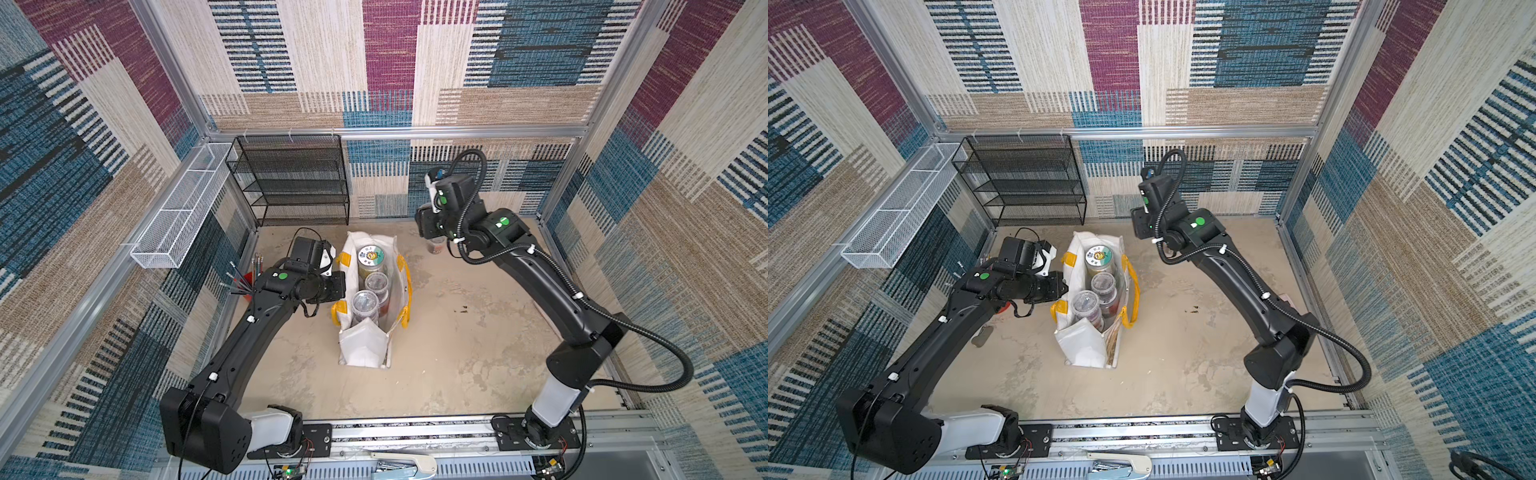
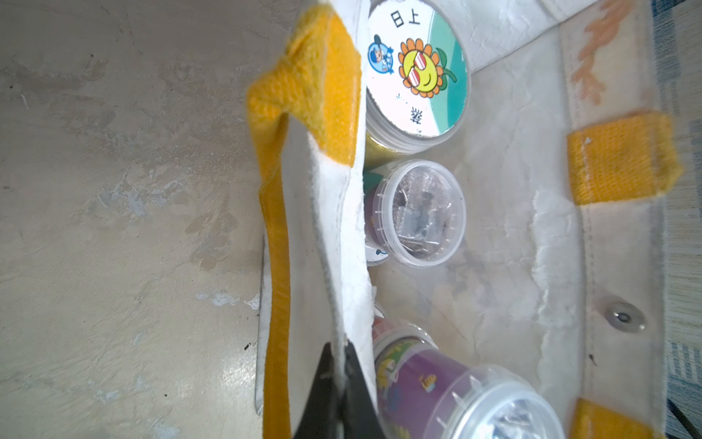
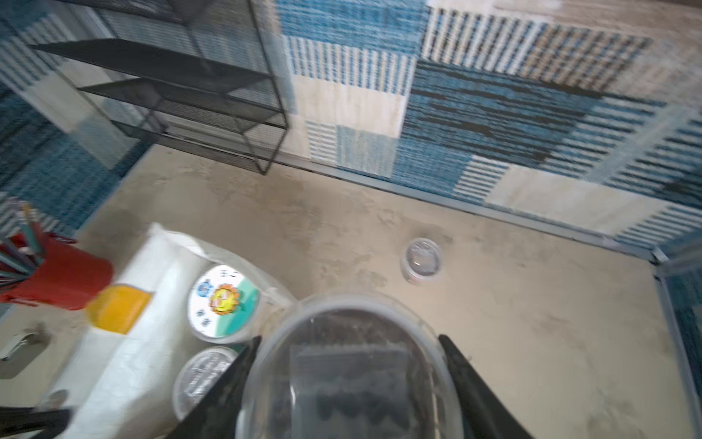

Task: Take out the seed jars from the canvas bag
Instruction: Pick up the seed jar from the canvas bag, then place the seed jar at the center of the board.

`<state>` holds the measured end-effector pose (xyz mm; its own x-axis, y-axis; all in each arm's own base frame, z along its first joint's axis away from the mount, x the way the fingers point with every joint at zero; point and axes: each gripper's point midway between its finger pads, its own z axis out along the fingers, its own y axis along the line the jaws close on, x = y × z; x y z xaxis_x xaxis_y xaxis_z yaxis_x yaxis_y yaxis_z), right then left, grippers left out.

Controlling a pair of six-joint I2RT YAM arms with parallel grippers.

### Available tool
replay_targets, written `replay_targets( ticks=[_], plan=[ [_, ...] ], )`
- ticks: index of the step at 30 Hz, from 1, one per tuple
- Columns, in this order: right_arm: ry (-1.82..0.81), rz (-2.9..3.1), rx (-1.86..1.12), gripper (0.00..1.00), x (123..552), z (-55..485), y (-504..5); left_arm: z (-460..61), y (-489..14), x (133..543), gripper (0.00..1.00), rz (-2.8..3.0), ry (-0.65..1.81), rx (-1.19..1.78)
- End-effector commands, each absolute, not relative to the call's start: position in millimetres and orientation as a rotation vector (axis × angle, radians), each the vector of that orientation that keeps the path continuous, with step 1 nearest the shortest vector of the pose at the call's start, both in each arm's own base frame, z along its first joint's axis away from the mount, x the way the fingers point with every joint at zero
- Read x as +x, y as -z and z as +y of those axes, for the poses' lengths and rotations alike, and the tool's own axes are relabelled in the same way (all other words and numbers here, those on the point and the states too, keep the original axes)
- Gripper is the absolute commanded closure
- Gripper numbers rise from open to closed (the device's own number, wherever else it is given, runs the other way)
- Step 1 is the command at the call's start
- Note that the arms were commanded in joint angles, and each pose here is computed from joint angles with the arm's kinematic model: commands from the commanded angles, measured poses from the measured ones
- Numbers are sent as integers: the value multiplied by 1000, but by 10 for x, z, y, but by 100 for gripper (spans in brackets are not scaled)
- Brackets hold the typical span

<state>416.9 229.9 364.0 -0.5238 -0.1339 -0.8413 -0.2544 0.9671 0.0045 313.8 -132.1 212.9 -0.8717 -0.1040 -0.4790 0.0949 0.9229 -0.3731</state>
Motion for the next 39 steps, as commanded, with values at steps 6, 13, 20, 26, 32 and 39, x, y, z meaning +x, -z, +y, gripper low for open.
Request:
replay_targets(
  ticks=[6,13,20,26,32,39],
  plan=[
    [-31,2205,-88,57,4381,1393,-2938,-1332,-2155,3154,100,2567,542,-4],
    [80,2245,52,57,4970,905,-2242,-1327,-2149,3162,100,2571,538,-6],
    [136,2271,94,57,5570,808,-1695,-1342,-2128,3169,100,2578,543,-4],
    [120,2268,113,57,5875,785,-1431,-1365,-2102,3180,100,2582,558,-5],
    [82,2257,127,57,5990,791,-1192,-1376,-2083,3190,100,2588,564,-7],
    [78,2254,149,57,6022,775,-950,-1378,-2086,3189,100,2586,566,-9]
  ],
)
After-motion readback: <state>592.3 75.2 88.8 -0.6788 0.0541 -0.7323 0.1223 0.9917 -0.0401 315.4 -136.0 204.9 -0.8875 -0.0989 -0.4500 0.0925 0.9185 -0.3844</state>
